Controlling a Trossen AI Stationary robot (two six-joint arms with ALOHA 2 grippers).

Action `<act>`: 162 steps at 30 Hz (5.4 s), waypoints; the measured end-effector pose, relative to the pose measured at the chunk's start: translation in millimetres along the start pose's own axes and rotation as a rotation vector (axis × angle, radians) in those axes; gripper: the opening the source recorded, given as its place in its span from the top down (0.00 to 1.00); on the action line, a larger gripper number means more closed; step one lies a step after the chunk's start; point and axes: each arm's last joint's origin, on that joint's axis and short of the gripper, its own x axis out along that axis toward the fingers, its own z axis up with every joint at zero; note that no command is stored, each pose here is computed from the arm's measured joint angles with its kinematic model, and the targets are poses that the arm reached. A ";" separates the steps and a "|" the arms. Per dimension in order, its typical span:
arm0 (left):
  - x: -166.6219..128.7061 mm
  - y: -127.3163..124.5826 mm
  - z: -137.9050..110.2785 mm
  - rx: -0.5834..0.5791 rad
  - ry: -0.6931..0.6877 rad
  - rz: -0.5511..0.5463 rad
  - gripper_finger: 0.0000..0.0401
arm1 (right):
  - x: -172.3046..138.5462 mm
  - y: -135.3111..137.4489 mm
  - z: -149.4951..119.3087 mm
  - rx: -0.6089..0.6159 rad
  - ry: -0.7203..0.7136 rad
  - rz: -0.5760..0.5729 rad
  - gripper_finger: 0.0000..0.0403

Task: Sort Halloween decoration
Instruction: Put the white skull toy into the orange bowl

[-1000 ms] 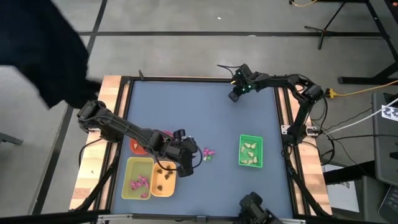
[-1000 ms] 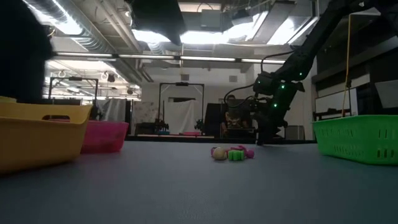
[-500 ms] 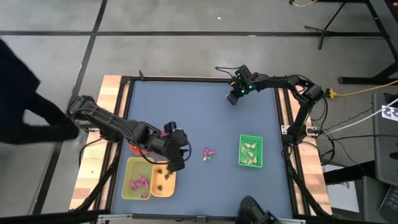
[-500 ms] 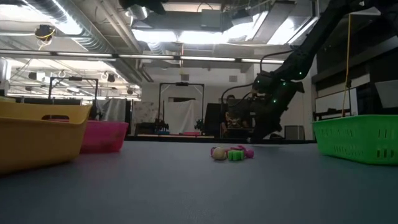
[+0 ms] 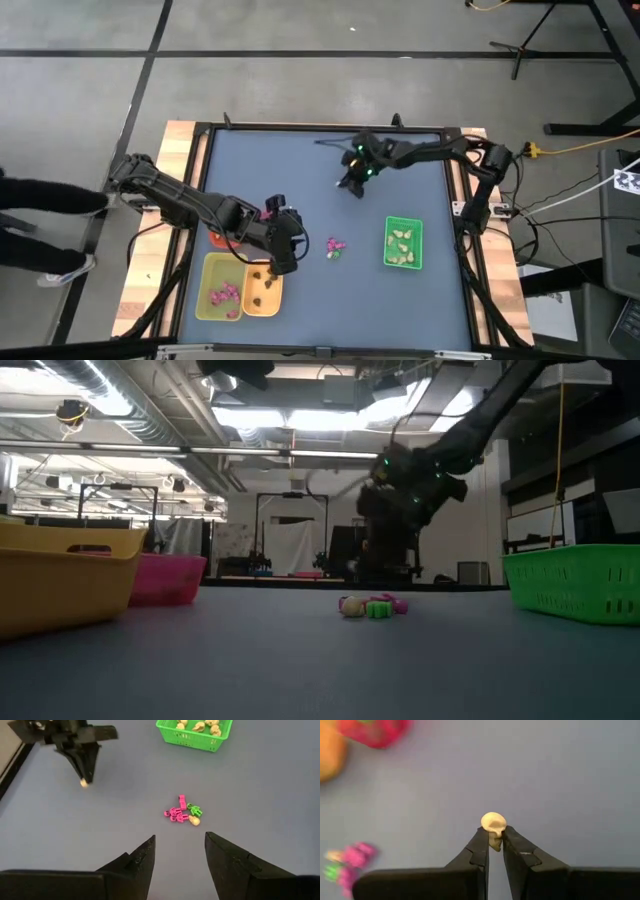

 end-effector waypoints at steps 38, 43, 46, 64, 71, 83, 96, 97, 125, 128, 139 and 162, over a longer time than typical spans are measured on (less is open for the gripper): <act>-2.3 -10.0 17.7 0.401 -0.191 -0.058 0.61 | 21.8 155.0 45.0 0.005 -0.266 0.817 0.91; -2.3 -10.0 17.7 0.400 -0.191 -0.058 0.61 | 15.0 159.0 50.4 -0.028 -0.312 0.880 0.91; -2.5 -10.1 18.3 0.398 -0.196 -0.057 0.61 | 13.3 159.8 51.7 -0.040 -0.328 0.890 0.91; 0.5 -3.3 24.3 0.365 -0.220 -0.035 0.61 | 12.4 160.2 52.3 -0.057 -0.341 0.893 0.91; 2.3 -0.5 25.6 0.361 -0.210 -0.072 0.61 | 12.5 160.2 52.3 -0.055 -0.340 0.892 0.91; 2.8 0.3 24.9 0.366 -0.201 -0.072 0.61 | 10.2 161.5 53.5 -0.081 -0.355 0.913 0.91; 3.3 1.5 25.5 0.363 -0.201 -0.067 0.61 | 8.7 162.2 54.3 -0.091 -0.364 0.925 0.91; 3.3 1.5 25.5 0.363 -0.201 -0.067 0.61 | 8.6 162.1 54.4 -0.091 -0.365 0.925 0.91; 3.5 1.6 25.4 0.416 -0.202 -0.063 0.86 | 9.1 161.8 54.2 -0.084 -0.361 0.920 0.91; 3.5 1.6 25.4 0.417 -0.202 -0.063 0.89 | 9.2 161.8 54.1 -0.084 -0.361 0.920 0.91; 3.5 1.6 25.3 0.417 -0.201 -0.062 0.90 | 9.3 161.8 54.2 -0.081 -0.366 0.915 0.91; 3.2 0.3 22.8 0.378 -0.183 -0.069 0.90 | 14.9 158.3 49.9 -0.036 -0.296 0.891 0.56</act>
